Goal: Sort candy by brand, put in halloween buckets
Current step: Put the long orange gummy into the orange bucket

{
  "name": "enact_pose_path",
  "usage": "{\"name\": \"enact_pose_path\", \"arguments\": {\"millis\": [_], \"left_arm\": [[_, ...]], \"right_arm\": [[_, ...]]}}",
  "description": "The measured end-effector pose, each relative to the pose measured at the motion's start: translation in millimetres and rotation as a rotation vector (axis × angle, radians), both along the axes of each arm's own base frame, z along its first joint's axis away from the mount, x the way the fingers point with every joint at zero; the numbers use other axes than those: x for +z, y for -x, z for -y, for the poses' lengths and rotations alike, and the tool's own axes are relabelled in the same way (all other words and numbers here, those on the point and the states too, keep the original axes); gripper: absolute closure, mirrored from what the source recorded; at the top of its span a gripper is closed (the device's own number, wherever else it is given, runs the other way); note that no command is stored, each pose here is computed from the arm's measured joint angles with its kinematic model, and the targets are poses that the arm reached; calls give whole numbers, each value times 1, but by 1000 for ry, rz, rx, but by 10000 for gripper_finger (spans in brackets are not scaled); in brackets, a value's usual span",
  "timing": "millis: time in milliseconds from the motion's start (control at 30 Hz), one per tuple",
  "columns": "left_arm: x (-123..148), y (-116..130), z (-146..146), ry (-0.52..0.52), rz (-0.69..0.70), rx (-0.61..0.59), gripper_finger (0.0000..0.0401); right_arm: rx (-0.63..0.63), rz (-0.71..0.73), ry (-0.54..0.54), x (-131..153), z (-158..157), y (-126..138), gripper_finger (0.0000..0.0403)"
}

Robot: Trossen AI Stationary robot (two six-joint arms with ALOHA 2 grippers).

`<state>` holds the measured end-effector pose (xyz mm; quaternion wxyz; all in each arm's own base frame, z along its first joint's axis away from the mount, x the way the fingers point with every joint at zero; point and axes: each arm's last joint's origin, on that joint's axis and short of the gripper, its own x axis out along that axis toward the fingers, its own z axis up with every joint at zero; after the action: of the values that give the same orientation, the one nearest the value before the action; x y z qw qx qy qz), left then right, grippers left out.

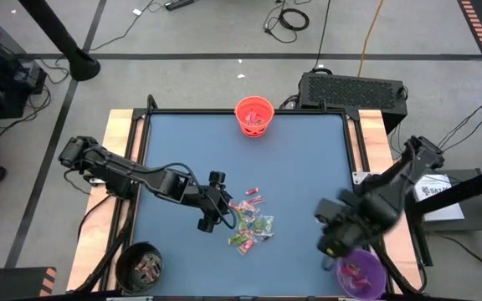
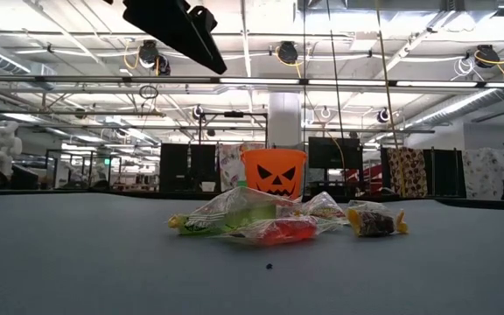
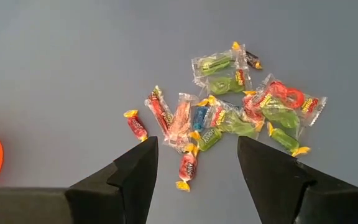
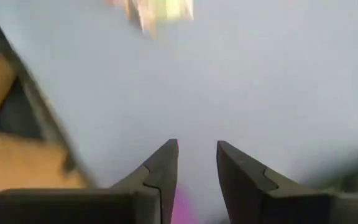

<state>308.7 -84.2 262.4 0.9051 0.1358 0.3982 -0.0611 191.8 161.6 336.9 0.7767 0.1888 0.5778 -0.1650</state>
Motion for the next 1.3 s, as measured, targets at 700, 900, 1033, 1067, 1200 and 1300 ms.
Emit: {"name": "enact_pose_path", "arguments": {"millis": [700, 900, 1033, 1067, 1200, 1300], "left_arm": [[-10, 12, -9, -2, -155, 117, 173], [-8, 9, -13, -1, -130, 137, 173], [-7, 6, -17, 8, -106, 150, 173], [-7, 5, -17, 10, -101, 152, 173], [-6, 4, -18, 15, -85, 155, 173], [-6, 4, -18, 15, -86, 155, 173]], "right_arm": [[477, 508, 257, -148, 120, -108, 300], [396, 523, 166, -170, 131, -97, 297], [369, 501, 137, -176, 131, -98, 269], [359, 491, 134, -178, 132, -99, 259], [329, 440, 133, -192, 138, -102, 217], [321, 421, 130, -204, 139, -106, 198]]}}
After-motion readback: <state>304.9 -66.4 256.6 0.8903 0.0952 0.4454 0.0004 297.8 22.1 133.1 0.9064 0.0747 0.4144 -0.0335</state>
